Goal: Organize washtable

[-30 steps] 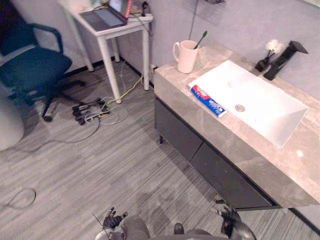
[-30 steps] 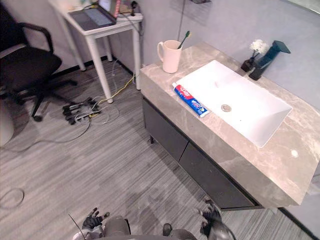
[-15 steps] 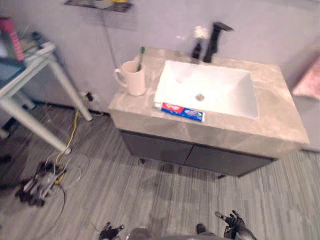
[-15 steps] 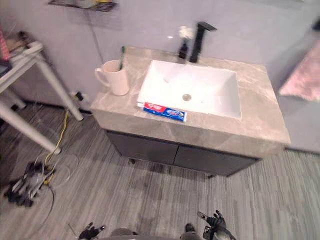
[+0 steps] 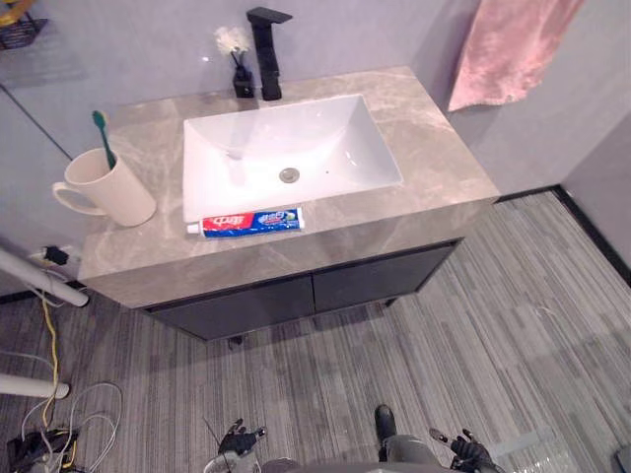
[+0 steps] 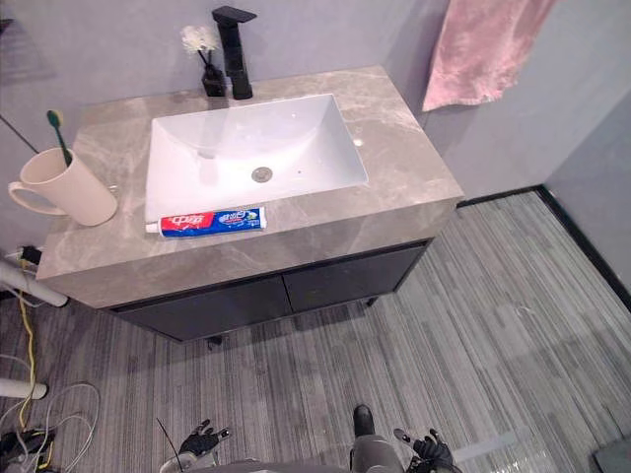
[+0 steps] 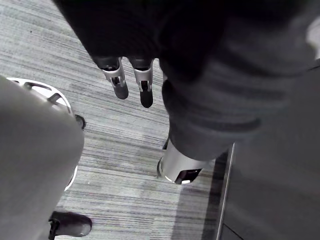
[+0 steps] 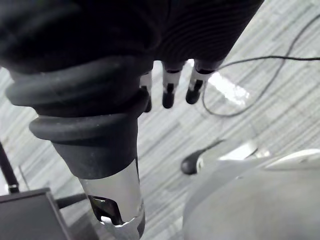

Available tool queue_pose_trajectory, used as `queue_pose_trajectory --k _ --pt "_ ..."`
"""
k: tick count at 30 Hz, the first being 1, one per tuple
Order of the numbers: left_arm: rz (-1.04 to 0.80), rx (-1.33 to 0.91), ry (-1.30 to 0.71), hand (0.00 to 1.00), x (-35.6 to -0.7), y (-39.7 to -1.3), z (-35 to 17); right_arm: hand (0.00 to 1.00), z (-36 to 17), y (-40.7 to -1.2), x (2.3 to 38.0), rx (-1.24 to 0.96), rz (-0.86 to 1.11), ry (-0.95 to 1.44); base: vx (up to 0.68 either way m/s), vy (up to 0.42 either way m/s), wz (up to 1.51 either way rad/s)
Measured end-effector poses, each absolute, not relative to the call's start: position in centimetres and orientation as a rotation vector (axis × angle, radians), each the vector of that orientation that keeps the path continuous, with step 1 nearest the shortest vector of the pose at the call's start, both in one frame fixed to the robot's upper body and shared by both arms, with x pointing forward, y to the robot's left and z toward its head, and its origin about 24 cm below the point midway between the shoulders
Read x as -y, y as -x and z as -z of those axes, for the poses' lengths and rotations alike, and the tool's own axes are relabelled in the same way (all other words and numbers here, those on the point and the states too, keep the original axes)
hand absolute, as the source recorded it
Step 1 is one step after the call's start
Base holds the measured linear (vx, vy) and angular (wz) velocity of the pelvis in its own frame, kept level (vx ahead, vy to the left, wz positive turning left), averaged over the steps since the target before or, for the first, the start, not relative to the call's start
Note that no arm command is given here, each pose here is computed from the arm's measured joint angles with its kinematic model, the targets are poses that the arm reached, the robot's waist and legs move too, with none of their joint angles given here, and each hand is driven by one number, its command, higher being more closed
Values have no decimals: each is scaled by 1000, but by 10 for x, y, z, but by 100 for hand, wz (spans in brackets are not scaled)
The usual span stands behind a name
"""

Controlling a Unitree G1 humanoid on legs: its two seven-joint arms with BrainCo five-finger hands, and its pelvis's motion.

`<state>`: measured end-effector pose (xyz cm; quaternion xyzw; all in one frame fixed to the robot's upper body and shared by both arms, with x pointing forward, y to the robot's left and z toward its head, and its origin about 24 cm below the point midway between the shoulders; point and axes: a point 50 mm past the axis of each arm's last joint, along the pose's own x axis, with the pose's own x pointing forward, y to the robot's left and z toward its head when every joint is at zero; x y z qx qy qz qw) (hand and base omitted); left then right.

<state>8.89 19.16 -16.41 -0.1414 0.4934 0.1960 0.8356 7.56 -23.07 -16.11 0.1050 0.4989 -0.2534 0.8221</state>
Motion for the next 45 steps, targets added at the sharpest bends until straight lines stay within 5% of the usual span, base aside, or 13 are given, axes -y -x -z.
queue_pose_trajectory --k 15,25,33,45 --pt "-398 -979 262 0 -202 -98 157 0 155 -110 220 -1009 356 -73 67 115 8" --pt "-403 -1028 252 0 -204 -85 162 0 162 -87 212 -1067 418 -149 155 143 1" --pt "-372 -993 233 0 -203 -103 158 0 153 -114 217 -972 409 -171 193 -5 17" --pt "-452 -1035 331 0 -193 -83 165 0 164 -84 216 -1081 410 -201 252 19 18"
